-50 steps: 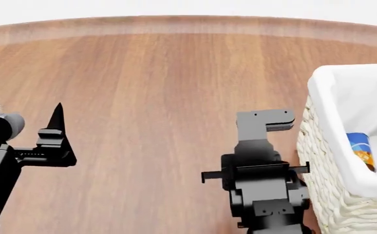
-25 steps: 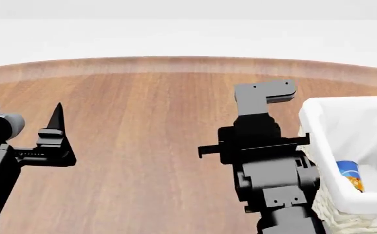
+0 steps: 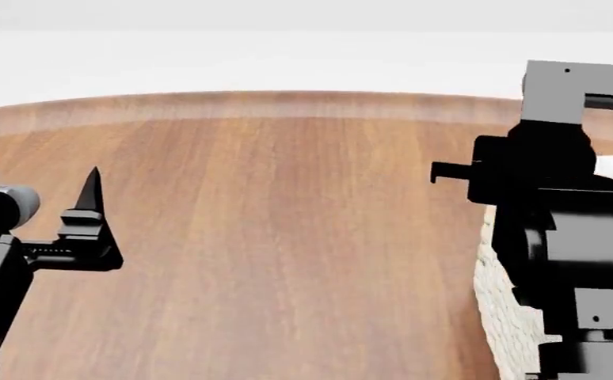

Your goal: Pick up the alphabet soup and the cream cheese box, and put them in the basket.

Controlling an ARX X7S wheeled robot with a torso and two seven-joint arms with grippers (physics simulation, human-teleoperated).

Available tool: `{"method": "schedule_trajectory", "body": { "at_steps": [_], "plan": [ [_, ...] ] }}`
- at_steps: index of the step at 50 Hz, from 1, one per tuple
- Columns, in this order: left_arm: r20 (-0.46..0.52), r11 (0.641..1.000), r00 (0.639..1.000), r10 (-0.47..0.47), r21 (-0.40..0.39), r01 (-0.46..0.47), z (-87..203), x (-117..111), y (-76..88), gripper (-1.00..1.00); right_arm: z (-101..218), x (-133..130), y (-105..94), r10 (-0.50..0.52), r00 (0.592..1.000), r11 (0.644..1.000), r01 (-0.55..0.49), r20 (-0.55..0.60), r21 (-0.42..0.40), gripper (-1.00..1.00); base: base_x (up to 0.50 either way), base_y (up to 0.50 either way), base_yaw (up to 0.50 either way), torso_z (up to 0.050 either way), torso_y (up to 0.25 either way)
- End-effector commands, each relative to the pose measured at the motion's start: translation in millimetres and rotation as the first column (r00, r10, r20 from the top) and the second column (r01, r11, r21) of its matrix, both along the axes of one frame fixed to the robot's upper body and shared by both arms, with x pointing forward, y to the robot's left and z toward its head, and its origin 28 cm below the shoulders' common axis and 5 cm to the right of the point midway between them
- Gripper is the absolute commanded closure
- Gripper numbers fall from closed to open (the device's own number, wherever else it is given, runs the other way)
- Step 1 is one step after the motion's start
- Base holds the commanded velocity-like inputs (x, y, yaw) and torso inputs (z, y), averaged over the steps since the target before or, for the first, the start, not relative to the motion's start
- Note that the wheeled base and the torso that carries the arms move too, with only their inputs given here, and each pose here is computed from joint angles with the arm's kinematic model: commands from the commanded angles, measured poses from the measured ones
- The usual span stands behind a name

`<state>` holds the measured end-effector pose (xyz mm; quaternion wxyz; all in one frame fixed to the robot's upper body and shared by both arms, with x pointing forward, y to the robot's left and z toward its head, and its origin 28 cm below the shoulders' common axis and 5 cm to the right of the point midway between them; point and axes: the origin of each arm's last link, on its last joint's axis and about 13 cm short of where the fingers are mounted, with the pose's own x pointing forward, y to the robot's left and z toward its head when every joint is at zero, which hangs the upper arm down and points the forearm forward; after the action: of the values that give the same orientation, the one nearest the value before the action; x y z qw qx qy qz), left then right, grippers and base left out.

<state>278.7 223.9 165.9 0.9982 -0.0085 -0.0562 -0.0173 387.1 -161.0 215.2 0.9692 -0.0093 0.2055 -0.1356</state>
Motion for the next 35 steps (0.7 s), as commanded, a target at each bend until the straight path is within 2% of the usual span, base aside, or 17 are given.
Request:
{"method": "schedule_trajectory", "body": {
  "at_steps": [1, 9, 21, 29, 35],
  "plan": [
    [-0.003, 1.0, 1.0, 0.001, 0.003, -0.001, -2, 0, 0.0, -1.0, 7, -10, -34.6, -0.15, 0.988, 0.989, 0.149, 0.033, 0.021, 1.0, 0.0, 0.0, 0.0, 0.0, 0.0],
    [-0.005, 1.0, 1.0, 0.003, 0.004, -0.003, -4, 1, 0.5, -1.0, -3, -16, -53.6, -0.238, 0.971, 0.97, 0.236, 0.024, 0.061, 1.0, 0.0, 0.0, 0.0, 0.0, 0.0],
    [-0.005, 1.0, 1.0, 0.006, 0.007, -0.006, -5, 1, 1.6, -1.0, -17, -17, -65.5, -0.308, 0.951, 0.946, 0.308, -0.018, 0.099, 1.0, 0.0, 0.0, 0.0, 0.0, 0.0],
    [-0.005, 1.0, 1.0, 0.003, 0.006, -0.003, -4, 2, 0.8, -1.0, -20, -17, -66.7, -0.278, 0.958, 0.951, 0.285, -0.076, 0.116, 1.0, 0.0, 0.0, 0.0, 0.0, 0.0],
    [-0.004, 1.0, 1.0, 0.006, 0.006, -0.006, -4, 2, 1.8, -1.0, -20, -16, -66.8, -0.273, 0.959, 0.953, 0.281, -0.077, 0.116, 1.0, 0.0, 0.0, 0.0, 0.0, 0.003]
  ]
}}
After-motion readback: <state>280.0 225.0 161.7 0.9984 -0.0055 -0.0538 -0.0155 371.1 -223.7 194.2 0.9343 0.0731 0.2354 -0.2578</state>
